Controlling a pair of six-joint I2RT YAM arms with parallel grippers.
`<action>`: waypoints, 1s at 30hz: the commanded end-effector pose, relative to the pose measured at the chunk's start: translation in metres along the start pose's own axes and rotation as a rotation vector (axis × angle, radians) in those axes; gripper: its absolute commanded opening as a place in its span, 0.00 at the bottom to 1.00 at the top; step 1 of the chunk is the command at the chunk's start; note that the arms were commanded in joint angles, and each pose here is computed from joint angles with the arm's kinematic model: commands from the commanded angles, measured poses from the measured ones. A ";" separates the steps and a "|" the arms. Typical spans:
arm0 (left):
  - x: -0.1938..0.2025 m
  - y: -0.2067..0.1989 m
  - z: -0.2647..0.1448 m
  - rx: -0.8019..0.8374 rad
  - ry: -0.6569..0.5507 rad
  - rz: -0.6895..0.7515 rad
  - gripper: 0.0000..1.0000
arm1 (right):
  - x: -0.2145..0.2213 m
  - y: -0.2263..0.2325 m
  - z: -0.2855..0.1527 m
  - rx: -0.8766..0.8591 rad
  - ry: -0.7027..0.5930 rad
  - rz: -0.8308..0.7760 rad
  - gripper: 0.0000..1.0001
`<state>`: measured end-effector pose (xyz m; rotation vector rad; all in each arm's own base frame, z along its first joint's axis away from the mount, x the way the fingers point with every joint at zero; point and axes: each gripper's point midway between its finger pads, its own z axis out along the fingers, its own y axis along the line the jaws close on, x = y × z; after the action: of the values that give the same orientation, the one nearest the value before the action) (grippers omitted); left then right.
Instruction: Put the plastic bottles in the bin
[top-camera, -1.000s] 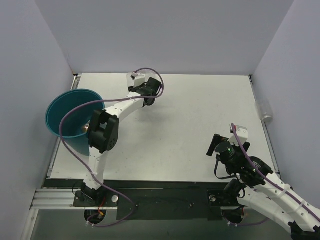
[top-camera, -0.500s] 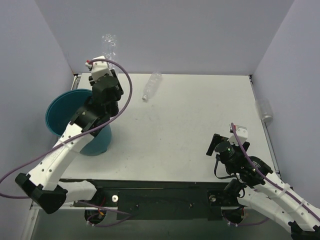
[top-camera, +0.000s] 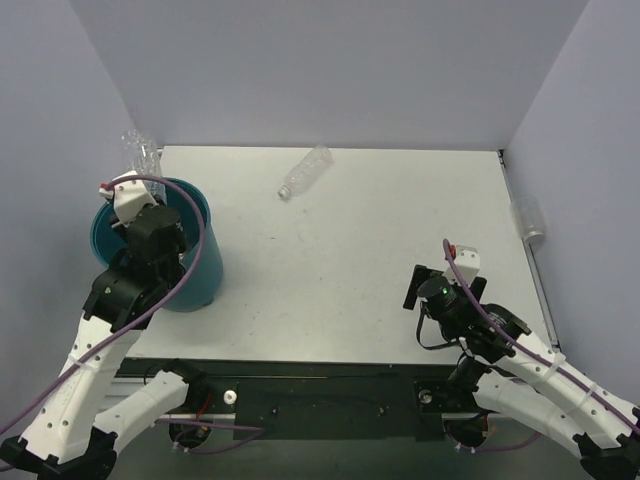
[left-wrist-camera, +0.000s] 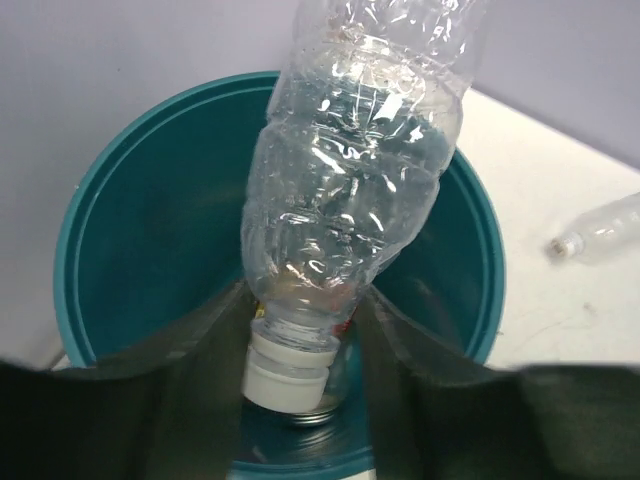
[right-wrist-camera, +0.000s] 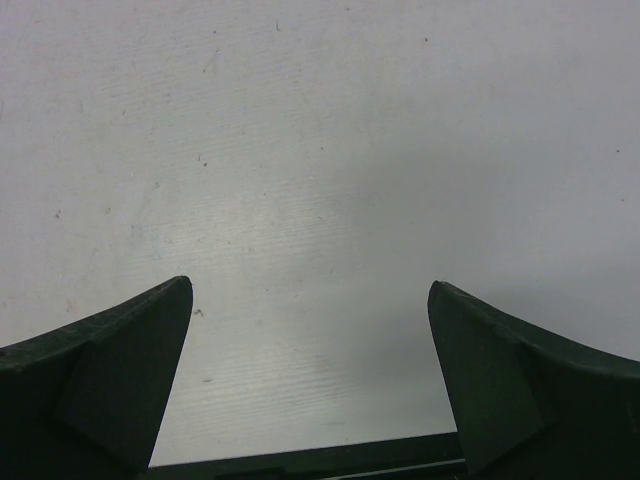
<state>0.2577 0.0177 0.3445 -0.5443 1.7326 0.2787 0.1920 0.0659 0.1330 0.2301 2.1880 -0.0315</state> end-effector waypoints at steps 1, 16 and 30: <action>0.020 0.008 0.010 -0.068 0.049 0.041 0.74 | -0.011 0.010 -0.002 -0.026 -0.021 0.001 0.98; -0.003 -0.159 0.011 0.285 0.030 0.303 0.89 | -0.011 0.006 -0.007 -0.036 -0.034 0.054 0.97; 0.154 -0.332 0.118 0.415 0.283 0.702 0.91 | -0.035 0.000 -0.022 -0.016 -0.090 0.082 0.97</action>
<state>0.4709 -0.2321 0.2148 0.2795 2.1164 0.3700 0.1946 0.0722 0.1582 0.2780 2.1233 0.0578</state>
